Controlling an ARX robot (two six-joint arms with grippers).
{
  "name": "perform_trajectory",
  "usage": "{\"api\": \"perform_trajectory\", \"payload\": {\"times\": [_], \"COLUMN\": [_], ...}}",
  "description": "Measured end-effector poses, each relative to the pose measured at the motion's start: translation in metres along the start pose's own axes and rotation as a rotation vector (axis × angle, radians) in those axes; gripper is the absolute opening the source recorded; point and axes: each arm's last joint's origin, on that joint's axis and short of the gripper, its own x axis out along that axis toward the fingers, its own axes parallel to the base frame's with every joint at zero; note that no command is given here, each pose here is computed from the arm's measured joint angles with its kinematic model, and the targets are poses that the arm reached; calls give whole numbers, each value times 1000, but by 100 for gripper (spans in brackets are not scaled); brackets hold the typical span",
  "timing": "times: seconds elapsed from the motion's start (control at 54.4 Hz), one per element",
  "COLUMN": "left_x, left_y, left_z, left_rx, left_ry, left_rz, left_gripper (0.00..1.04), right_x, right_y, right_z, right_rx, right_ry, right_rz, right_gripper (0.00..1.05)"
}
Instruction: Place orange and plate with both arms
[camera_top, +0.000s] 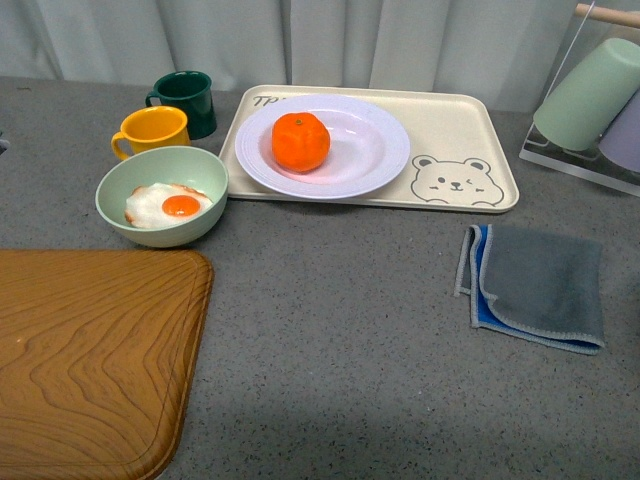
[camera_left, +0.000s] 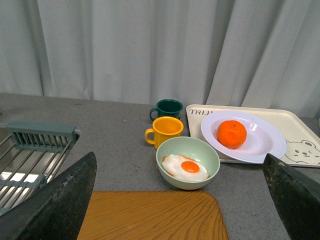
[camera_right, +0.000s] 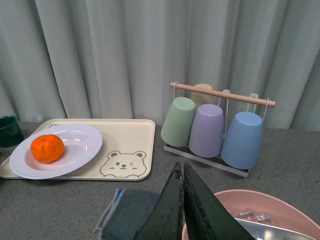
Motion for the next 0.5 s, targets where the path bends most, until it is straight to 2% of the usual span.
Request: {"api": "perform_trajectory", "payload": {"times": [0.442,0.497], "left_x": [0,0], "left_y": [0,0], "left_z": [0,0], "left_rx": [0,0], "left_ry": [0,0], "left_rz": [1,0], "left_gripper": [98,98], "right_x": [-7,-7], "right_y": [0,0], "right_z": [0,0], "right_rx": [0,-1], "right_ry": [-16,-16], "right_rz": [1,1], "right_gripper": [1,9]}}
